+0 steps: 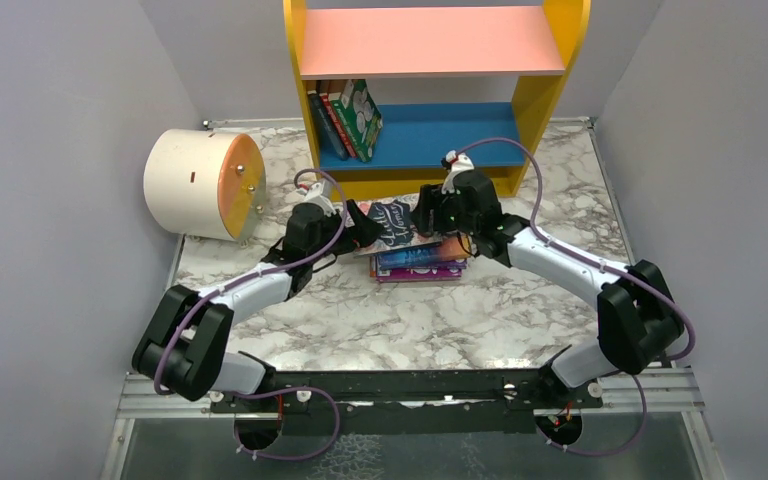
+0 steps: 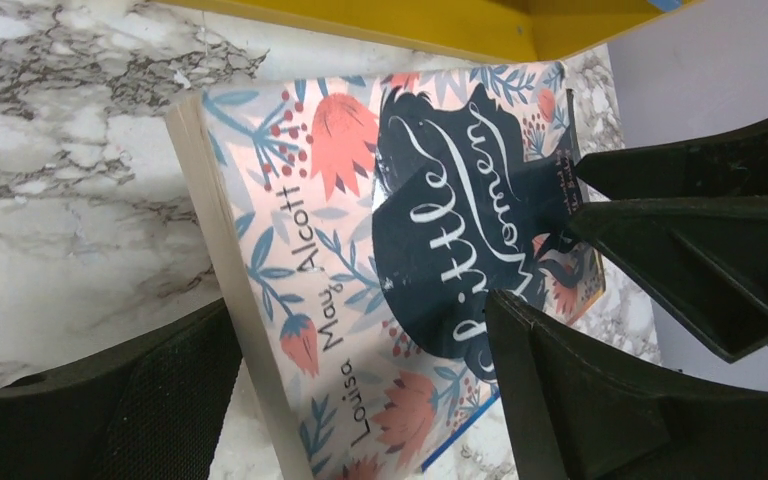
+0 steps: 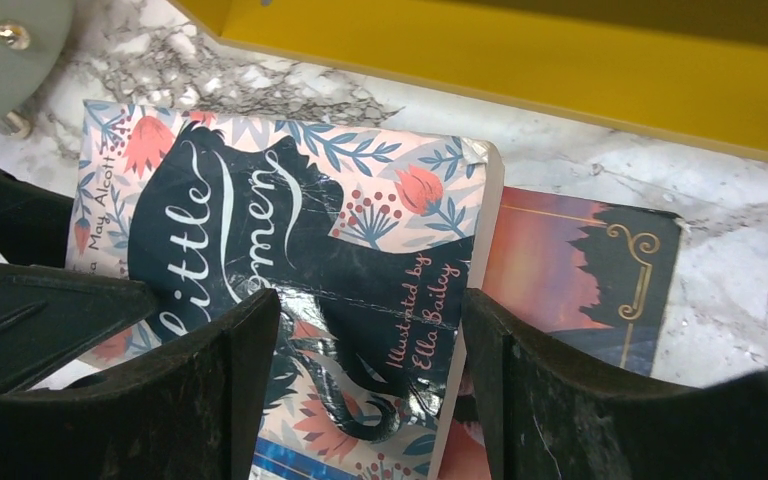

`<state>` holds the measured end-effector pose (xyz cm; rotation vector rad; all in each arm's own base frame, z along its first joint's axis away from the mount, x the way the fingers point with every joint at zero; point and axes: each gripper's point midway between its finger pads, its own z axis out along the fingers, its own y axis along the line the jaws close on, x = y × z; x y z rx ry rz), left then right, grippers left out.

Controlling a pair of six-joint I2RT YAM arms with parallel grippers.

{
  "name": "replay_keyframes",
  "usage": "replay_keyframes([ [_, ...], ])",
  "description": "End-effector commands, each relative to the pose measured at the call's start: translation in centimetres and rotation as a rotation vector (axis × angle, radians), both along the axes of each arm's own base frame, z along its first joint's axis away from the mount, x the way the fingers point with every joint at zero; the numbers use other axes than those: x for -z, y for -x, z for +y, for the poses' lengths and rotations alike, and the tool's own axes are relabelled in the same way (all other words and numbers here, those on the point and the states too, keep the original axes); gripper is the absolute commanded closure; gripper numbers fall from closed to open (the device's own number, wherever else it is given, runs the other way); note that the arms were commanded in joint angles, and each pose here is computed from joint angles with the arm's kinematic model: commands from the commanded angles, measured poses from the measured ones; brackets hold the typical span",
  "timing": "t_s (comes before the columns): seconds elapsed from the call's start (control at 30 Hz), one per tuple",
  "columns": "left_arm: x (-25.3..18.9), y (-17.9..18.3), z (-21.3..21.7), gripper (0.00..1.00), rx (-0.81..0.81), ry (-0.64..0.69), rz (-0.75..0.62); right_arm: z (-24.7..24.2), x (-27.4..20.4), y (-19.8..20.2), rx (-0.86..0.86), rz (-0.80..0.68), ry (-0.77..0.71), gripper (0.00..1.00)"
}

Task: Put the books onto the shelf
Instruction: Pick up the book from the center of the board.

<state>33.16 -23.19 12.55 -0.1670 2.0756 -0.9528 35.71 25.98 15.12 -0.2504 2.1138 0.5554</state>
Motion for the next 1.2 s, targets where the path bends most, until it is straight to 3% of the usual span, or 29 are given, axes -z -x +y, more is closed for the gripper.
replay_keyframes([
  [0.0, -4.2, 0.4, 0.1, 0.24, 0.008, 0.110, -0.120, 2.6, 0.3, 1.0, -0.099, 0.018, -0.049, 0.35],
  [0.13, -6.3, 0.8, 0.4, 0.36, 0.005, 0.131, -0.175, 3.5, 0.9, 1.1, -0.113, 0.025, -0.036, 0.35],
  [0.43, -9.5, 1.4, 0.7, 1.00, 0.004, 0.181, -0.241, 3.8, 0.1, 1.0, -0.124, -0.001, -0.047, 0.35],
  [0.6, -11.4, 0.9, 0.7, 1.00, -0.012, 0.184, -0.229, 0.8, -3.4, 0.3, -0.012, -0.127, -0.003, 0.35],
  [0.8, -14.7, -1.1, 1.5, 1.00, -0.072, 0.058, -0.178, -1.7, -8.8, 1.8, -0.048, -0.339, 0.049, 0.35],
  [1.17, -15.3, -3.0, 0.1, 1.00, -0.024, -0.053, -0.062, 0.4, -10.6, 7.0, -0.138, -0.559, 0.217, 0.36],
])
